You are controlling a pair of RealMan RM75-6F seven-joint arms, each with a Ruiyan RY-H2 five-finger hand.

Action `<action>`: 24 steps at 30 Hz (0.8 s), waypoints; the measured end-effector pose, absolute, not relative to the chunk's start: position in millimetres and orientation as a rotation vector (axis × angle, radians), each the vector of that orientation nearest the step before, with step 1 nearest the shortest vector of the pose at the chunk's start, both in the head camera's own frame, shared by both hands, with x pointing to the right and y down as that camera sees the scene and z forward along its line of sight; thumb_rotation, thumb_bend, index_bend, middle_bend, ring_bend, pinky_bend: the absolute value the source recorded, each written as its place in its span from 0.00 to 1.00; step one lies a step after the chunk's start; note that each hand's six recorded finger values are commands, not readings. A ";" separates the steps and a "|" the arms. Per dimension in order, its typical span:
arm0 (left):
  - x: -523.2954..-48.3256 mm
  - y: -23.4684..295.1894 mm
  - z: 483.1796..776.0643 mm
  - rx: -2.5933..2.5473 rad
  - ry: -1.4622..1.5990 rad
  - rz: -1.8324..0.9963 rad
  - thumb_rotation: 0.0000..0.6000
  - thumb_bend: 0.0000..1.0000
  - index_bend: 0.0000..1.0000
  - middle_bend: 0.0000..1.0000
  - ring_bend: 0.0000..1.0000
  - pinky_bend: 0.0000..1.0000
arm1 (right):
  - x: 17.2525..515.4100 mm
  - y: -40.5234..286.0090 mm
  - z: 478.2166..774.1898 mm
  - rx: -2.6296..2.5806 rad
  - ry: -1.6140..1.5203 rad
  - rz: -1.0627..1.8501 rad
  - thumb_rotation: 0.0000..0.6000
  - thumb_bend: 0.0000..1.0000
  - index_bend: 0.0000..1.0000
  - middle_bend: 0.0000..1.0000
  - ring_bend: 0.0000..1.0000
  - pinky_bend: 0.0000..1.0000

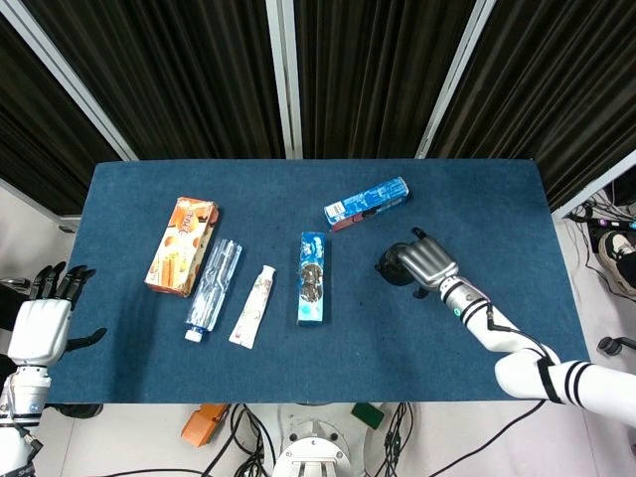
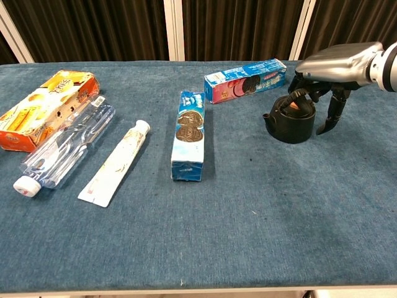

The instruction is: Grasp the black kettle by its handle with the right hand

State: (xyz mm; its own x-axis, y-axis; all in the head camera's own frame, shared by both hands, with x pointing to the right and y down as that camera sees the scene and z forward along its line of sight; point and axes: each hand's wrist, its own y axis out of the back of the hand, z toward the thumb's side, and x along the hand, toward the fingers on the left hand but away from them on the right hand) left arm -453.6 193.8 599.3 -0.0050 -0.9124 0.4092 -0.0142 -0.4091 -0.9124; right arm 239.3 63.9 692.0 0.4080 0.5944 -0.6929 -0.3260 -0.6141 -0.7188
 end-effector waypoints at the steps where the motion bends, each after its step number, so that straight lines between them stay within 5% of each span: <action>1: -453.0 193.7 599.6 -1.521 0.992 -1.511 1.00 0.05 0.15 0.11 0.00 0.00 | 239.7 64.7 693.0 -1.806 -0.231 1.342 1.00 0.08 0.75 0.63 0.58 0.18; 9: -451.1 193.1 601.4 -1.527 0.988 -1.505 1.00 0.05 0.15 0.11 0.00 0.00 | 240.0 69.4 701.4 -1.838 -0.218 1.366 1.00 0.08 0.90 0.75 0.72 0.18; 13: -452.1 193.4 602.1 -1.527 0.993 -1.508 1.00 0.05 0.15 0.11 0.00 0.00 | 238.2 67.8 702.6 -1.870 -0.252 1.372 1.00 0.08 1.00 0.85 0.84 0.09; 24: -452.3 192.6 604.7 -1.532 0.991 -1.512 1.00 0.05 0.15 0.11 0.00 0.00 | 234.8 54.0 703.1 -1.913 -0.362 1.363 1.00 0.00 1.00 0.97 0.94 0.04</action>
State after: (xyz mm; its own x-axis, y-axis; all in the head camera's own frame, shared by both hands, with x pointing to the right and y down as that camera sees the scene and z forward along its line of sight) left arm -452.3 192.6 604.7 0.0006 -0.9091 0.4166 -0.0194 -0.4166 -0.9089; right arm 234.8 54.0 703.1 0.3935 0.6084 -0.6892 -0.1859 -0.6815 -0.7078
